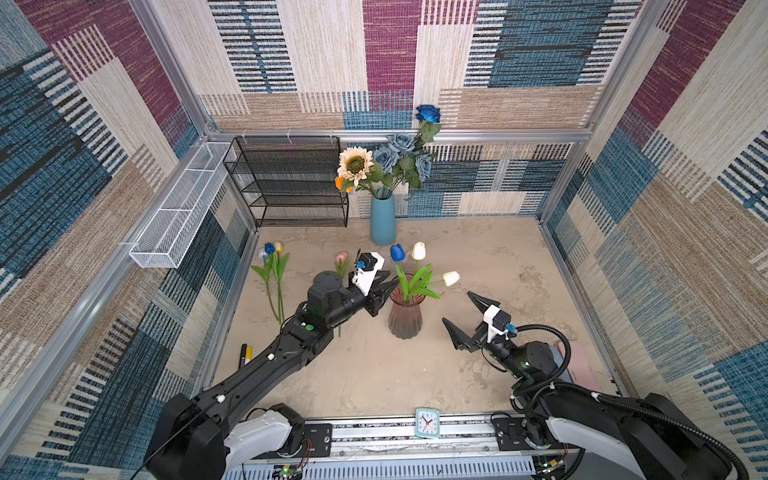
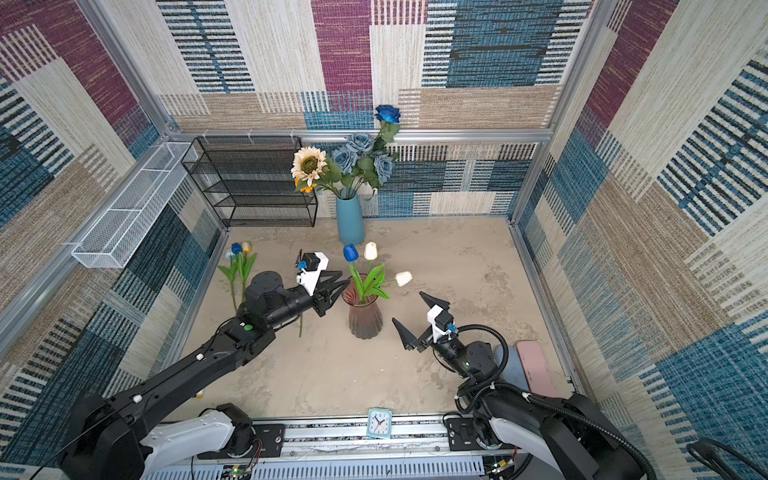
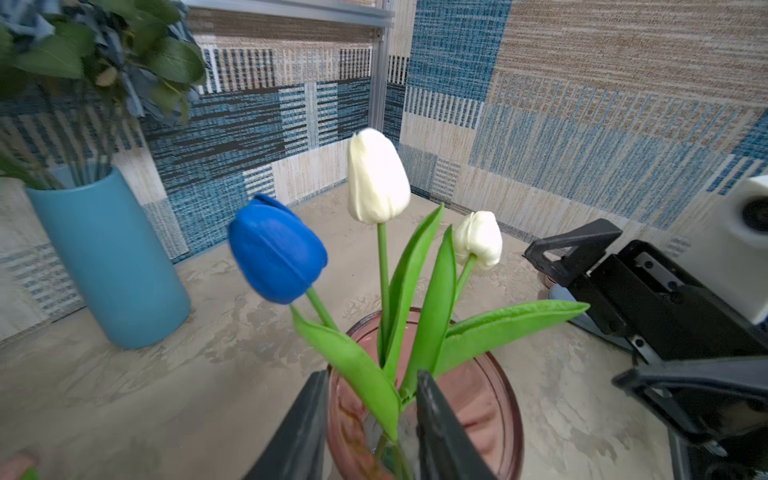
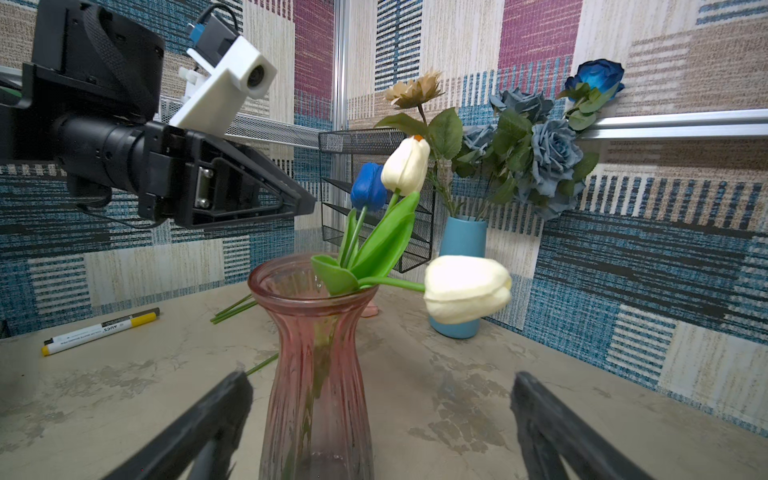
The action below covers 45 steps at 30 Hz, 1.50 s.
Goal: Arrange the flowers into the vase
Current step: 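Lower the blue tulip stem into the pink vase and open the left gripper, then move the left gripper back to the loose tulips and grasp a stem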
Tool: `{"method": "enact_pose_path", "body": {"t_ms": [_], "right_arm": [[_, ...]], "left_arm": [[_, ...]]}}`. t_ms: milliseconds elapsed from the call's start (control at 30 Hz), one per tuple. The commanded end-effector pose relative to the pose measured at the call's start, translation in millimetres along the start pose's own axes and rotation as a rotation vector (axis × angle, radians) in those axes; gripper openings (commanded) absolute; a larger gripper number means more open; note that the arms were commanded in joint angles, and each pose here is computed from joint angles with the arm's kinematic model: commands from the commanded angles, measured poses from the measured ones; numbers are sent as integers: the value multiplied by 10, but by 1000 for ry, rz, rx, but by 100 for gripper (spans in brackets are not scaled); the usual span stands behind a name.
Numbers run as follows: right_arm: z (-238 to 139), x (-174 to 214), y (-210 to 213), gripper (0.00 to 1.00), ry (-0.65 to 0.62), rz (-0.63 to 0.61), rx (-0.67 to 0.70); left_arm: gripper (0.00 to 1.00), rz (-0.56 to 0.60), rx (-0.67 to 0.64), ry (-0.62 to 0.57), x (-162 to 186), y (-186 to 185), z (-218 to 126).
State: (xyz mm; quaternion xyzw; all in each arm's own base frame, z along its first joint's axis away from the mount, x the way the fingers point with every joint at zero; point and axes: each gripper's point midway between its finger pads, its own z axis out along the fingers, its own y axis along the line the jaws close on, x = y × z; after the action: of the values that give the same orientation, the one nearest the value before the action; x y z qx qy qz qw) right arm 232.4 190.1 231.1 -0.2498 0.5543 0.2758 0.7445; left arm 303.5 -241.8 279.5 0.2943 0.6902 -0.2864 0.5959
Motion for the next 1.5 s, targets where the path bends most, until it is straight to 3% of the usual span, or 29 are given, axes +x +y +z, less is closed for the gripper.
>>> {"method": "enact_pose_path", "body": {"t_ms": [0,100,233,400,567,733,1467], "right_arm": [[-3,-114,-9,100,-44,-7,6],[-5,-124,-7,100,-48,-5,5],[-8,-122,-9,100,-47,-5,6],[-4,-115,-15,100,-44,-7,9],[0,-114,-14,100,-43,-10,9],[-6,-111,-24,100,-41,-13,15],[-46,-159,-14,100,-61,-17,14]], "left_arm": [[48,-7,-207,5,43,430,-199],[61,-143,-432,72,261,1007,-403],[62,-354,-699,330,905,1662,-592],[62,-446,-713,711,1667,1848,-403],[45,-521,-659,960,2216,1851,-197],[45,-500,-739,1006,2329,1924,-242],[41,-499,-730,1162,2536,1988,-182]]}}
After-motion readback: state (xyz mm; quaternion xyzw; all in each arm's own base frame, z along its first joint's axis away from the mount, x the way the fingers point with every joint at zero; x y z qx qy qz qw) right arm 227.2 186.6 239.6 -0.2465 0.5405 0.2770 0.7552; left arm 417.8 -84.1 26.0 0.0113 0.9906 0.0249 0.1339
